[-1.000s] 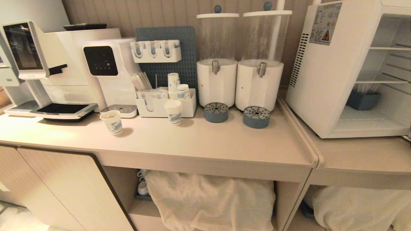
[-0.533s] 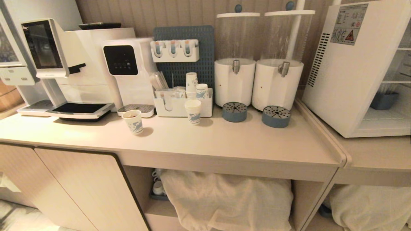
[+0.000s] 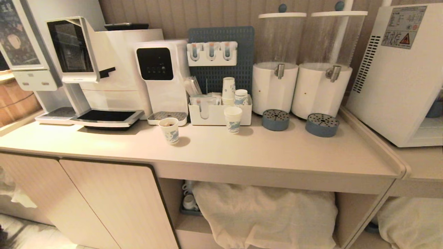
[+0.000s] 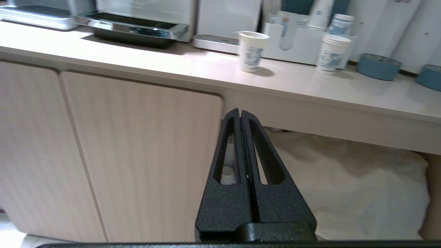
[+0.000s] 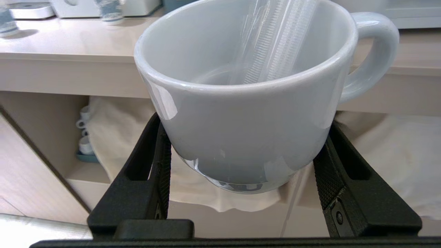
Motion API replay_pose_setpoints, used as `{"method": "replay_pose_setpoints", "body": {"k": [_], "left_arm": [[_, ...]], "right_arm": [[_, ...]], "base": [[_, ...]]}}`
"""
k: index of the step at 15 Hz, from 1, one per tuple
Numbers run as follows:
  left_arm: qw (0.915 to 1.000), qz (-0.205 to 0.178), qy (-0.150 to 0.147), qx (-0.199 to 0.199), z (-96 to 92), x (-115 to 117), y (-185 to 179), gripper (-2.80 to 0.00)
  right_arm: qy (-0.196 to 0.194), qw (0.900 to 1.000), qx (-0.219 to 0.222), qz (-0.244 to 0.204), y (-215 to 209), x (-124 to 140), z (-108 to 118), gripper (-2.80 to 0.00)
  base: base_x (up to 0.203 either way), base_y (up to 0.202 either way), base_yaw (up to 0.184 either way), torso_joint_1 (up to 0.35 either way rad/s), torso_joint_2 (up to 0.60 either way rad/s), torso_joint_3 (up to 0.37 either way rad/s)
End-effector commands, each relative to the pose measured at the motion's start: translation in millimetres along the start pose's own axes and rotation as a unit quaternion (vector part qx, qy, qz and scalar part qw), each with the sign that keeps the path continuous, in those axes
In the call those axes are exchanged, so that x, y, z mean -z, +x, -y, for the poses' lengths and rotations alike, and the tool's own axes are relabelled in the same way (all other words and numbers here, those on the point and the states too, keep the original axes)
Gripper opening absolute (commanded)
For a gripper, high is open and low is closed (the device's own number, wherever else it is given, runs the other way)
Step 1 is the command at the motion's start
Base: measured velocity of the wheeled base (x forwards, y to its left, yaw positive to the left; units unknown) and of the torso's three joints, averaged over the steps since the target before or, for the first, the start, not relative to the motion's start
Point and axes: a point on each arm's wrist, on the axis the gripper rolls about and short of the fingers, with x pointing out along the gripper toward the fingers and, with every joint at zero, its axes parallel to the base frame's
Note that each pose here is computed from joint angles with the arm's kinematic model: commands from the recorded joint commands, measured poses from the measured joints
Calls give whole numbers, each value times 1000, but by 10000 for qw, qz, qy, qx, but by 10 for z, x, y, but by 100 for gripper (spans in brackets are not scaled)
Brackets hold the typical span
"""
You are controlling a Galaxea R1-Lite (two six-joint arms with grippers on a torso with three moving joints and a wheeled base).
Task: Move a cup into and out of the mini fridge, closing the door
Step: Place the ceramic cup on the table
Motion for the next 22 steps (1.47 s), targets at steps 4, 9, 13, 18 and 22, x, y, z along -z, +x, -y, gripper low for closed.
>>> {"method": "replay_pose_setpoints", "body": {"k": [4, 9, 13, 18, 22], "left_arm": [[9999, -165, -8, -29, -17, 112, 14, -280], [9999, -166, -17, -22, -17, 112, 14, -280], [9999, -166, -17, -22, -17, 112, 14, -280], [9999, -165, -16, -30, -17, 112, 14, -280], [9999, -165, -24, -34, -18, 112, 14, -280]], "right_arm": [[22, 10000, -5, 19, -3, -11, 0, -280], [29, 9982, -67, 595, -314, -720, 7, -280], [321, 9992, -111, 204, -100, -1585, 28, -280], [819, 9934, -193, -782, 992, -2112, 36, -280], [1222, 9756, -1523, -1004, 1603, -2002, 228, -280]], "base": [[0, 97, 3, 2, 2, 2], [0, 0, 0, 0, 0, 0], [0, 0, 0, 0, 0, 0], [0, 0, 0, 0, 0, 0], [0, 0, 0, 0, 0, 0]]}}
